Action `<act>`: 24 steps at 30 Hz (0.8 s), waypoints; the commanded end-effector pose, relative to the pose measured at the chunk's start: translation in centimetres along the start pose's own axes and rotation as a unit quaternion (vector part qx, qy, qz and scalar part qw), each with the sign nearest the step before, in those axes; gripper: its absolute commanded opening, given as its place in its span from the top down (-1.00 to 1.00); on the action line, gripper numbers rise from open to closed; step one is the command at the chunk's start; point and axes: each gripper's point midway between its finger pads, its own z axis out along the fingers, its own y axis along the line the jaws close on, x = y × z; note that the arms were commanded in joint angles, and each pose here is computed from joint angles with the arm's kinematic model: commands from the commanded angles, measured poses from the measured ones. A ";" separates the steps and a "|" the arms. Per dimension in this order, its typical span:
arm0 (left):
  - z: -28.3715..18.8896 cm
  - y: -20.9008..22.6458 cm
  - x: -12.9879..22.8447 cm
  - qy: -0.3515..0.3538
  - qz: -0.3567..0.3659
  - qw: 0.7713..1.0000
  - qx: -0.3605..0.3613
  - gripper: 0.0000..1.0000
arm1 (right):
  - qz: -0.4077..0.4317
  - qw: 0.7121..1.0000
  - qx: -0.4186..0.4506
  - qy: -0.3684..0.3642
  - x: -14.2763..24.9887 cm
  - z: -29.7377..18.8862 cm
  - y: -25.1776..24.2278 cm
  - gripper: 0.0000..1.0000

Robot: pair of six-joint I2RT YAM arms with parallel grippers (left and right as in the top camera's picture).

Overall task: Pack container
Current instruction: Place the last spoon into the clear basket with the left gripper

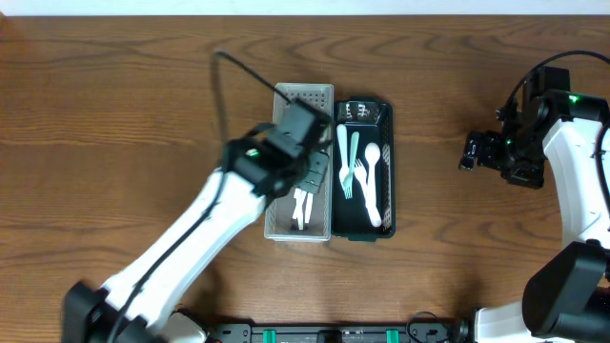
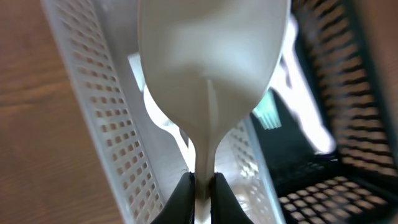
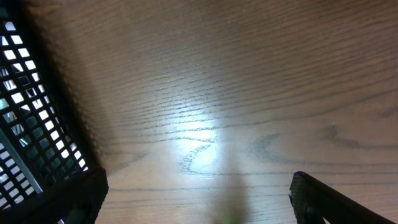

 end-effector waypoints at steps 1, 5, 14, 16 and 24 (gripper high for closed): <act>3.1 0.8 1.2 0.044 0.016 0.998 -0.028 0.88 | 0.006 1.000 -0.003 0.007 0.2 0.2 0.2 -0.93; 4.8 0.9 1.9 0.069 0.018 0.997 -0.034 0.52 | 0.006 1.000 -0.003 0.007 0.2 0.2 0.2 -0.93; 1.1 1.0 -0.3 0.013 0.009 1.000 -0.025 -0.18 | 0.006 1.000 -0.003 0.006 0.2 0.2 0.2 -0.93; -1.2 1.9 -1.3 -0.018 -0.002 0.999 -0.030 -0.46 | 0.006 1.000 -0.003 0.006 0.2 0.2 0.2 -0.91; -9.4 11.4 -3.4 -0.136 -0.119 0.980 -0.088 -0.96 | -0.033 0.999 -0.010 -0.030 -1.2 0.2 2.3 -0.96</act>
